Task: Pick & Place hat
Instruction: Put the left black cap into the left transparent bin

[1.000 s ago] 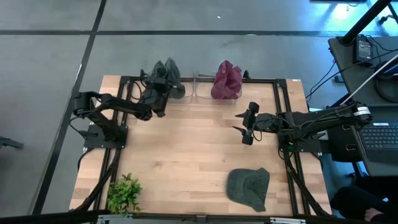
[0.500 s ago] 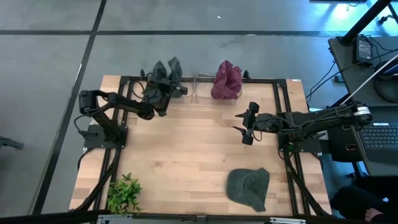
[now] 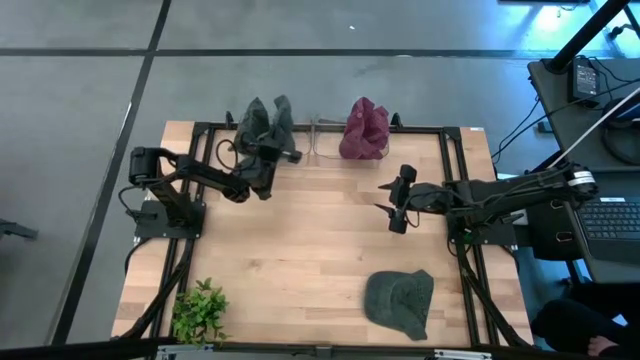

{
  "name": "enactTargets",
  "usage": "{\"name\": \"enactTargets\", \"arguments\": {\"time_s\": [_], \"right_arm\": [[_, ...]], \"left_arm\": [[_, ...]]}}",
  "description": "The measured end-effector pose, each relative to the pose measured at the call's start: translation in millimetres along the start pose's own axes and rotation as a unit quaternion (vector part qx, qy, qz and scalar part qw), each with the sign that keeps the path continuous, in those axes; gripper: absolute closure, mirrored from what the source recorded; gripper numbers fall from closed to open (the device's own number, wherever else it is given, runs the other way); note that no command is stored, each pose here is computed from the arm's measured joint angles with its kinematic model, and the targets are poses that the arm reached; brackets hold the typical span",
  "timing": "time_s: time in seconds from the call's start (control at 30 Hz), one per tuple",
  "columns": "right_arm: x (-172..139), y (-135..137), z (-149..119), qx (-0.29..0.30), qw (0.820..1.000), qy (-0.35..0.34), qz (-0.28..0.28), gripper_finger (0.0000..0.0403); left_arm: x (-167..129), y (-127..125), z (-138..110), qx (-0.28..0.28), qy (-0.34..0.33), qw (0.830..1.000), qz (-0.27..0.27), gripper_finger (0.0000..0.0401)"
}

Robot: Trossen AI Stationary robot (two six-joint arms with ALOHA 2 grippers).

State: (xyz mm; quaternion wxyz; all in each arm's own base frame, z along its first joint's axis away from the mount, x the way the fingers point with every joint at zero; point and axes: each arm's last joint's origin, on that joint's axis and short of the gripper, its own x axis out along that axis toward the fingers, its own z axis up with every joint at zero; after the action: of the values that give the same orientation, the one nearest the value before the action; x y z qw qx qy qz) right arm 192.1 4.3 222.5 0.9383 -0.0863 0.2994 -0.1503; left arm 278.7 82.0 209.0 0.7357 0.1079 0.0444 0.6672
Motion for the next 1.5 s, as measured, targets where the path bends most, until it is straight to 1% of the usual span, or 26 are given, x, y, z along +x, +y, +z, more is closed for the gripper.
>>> {"name": "enactTargets", "arguments": {"time_s": [0.13, 0.27, 0.37, 0.53, 0.6, 0.77, 0.9, 1.0, 1.1, 1.17, 1.27, 1.5], "right_arm": [[3.0, 1.3, -1.2, 0.000, 1.000, 0.008, 0.000, 0.0155], [5.0, 2.2, -1.8, -0.001, 1.000, 0.012, 0.000, 0.0155], [5.7, 2.5, -0.6, -0.003, 1.000, 0.006, 0.000, 0.0155], [5.8, 2.4, -0.2, -0.002, 1.000, 0.004, 0.000, 0.0155], [5.8, 2.5, -0.2, 0.002, 1.000, 0.004, 0.000, 0.0155], [5.8, 2.5, -0.5, 0.006, 1.000, 0.006, 0.000, 0.0155], [5.7, 2.5, -1.2, 0.005, 1.000, 0.009, 0.000, 0.0155], [5.7, 2.5, -1.5, 0.005, 1.000, 0.011, 0.000, 0.0155], [5.7, 2.5, -1.6, 0.005, 1.000, 0.011, 0.000, 0.0155], [5.7, 2.5, -1.6, 0.005, 1.000, 0.011, 0.000, 0.0155], [5.7, 2.5, -1.6, 0.004, 1.000, 0.011, 0.000, 0.0155], [5.7, 2.5, -1.6, 0.004, 1.000, 0.011, 0.000, 0.0155]], "left_arm": [[-11.0, -0.8, -0.6, 0.013, 0.028, 0.999, 0.040, 0.0397], [-23.1, -0.7, -0.9, 0.076, 0.063, 0.992, 0.082, 0.0397], [-28.0, -1.8, -1.0, 0.110, 0.069, 0.988, 0.081, 0.0397], [-26.8, -1.8, -1.9, 0.124, 0.071, 0.986, 0.082, 0.0395], [-26.8, -1.9, -2.2, 0.112, 0.070, 0.988, 0.083, 0.0393], [-27.3, -1.4, -3.8, 0.047, 0.064, 0.993, 0.086, 0.0395], [-27.5, 6.6, -19.4, -0.005, 0.060, 0.994, 0.094, 0.0396], [-24.1, 16.1, -34.8, -0.065, 0.056, 0.990, 0.112, 0.0397], [-22.2, 23.6, -46.5, -0.128, 0.050, 0.983, 0.125, 0.0397], [-20.7, 27.0, -50.9, -0.155, 0.047, 0.978, 0.132, 0.0396], [-17.9, 29.3, -53.3, -0.172, 0.044, 0.974, 0.139, 0.0397], [-15.8, 30.2, -53.7, -0.172, 0.045, 0.973, 0.144, 0.0387]]}}
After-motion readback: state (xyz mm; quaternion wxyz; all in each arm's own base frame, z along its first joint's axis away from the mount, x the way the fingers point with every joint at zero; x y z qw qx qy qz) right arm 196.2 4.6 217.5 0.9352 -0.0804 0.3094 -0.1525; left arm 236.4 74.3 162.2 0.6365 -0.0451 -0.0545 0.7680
